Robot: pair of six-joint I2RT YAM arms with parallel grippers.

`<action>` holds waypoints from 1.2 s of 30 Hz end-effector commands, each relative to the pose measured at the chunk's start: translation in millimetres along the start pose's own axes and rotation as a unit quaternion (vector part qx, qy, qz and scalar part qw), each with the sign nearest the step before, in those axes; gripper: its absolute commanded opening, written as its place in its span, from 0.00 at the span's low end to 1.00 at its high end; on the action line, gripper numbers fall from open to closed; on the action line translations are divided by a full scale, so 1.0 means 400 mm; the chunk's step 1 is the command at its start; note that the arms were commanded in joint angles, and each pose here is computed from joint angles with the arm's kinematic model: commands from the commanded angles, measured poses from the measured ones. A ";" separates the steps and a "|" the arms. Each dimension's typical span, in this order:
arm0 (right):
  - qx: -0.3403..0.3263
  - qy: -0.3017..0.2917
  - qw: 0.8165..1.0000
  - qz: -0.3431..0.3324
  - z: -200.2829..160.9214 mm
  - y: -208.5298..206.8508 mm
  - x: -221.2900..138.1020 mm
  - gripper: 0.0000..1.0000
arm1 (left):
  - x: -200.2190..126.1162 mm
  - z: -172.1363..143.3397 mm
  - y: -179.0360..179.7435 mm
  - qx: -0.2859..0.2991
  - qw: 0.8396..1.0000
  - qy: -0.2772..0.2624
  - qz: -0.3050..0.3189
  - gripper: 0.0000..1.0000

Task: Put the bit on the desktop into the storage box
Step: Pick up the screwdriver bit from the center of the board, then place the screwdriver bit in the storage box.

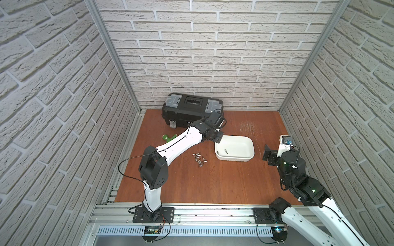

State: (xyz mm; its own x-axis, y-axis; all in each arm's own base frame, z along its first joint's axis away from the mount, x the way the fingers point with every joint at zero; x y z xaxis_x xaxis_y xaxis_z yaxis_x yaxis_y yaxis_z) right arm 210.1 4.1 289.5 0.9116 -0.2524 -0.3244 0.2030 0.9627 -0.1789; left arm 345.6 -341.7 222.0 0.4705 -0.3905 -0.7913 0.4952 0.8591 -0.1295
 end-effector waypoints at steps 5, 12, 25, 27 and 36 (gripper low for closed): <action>0.019 -0.009 1.000 0.003 0.017 0.003 0.003 0.98 | 0.082 0.007 -0.075 0.044 0.998 0.023 -0.026 0.05; 0.023 -0.009 1.000 0.008 0.022 0.010 0.007 0.98 | 0.181 -0.010 -0.119 0.067 0.995 0.056 -0.047 0.08; 0.021 -0.005 1.000 0.011 0.024 0.017 0.012 0.98 | 0.317 -0.071 -0.119 0.070 0.991 0.104 -0.041 0.07; 0.021 -0.005 1.000 0.011 0.022 0.017 0.013 0.98 | 0.328 -0.081 -0.117 0.069 0.991 0.111 -0.039 0.07; 0.022 -0.003 1.000 0.010 0.019 0.017 0.013 0.98 | 0.343 -0.093 -0.112 0.070 0.990 0.119 -0.036 0.14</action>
State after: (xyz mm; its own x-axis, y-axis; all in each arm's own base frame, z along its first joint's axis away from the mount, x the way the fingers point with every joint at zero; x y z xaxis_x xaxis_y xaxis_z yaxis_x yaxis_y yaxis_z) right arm 216.8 11.1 281.9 0.9046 -0.2305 -0.3586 0.1781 0.9686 -0.1734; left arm 361.9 -417.4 96.8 0.2629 -0.3408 -0.9026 0.6155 0.7797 -0.1151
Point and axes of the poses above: each gripper's point midway between its finger pads, its own x axis out along the fingers, its own y axis along the line the jaws close on, z = x × y, the point moved 3 cm from there along -x, back along the fingers, and after that the axes turned 5 degrees about -x, right-handed, at the moved point
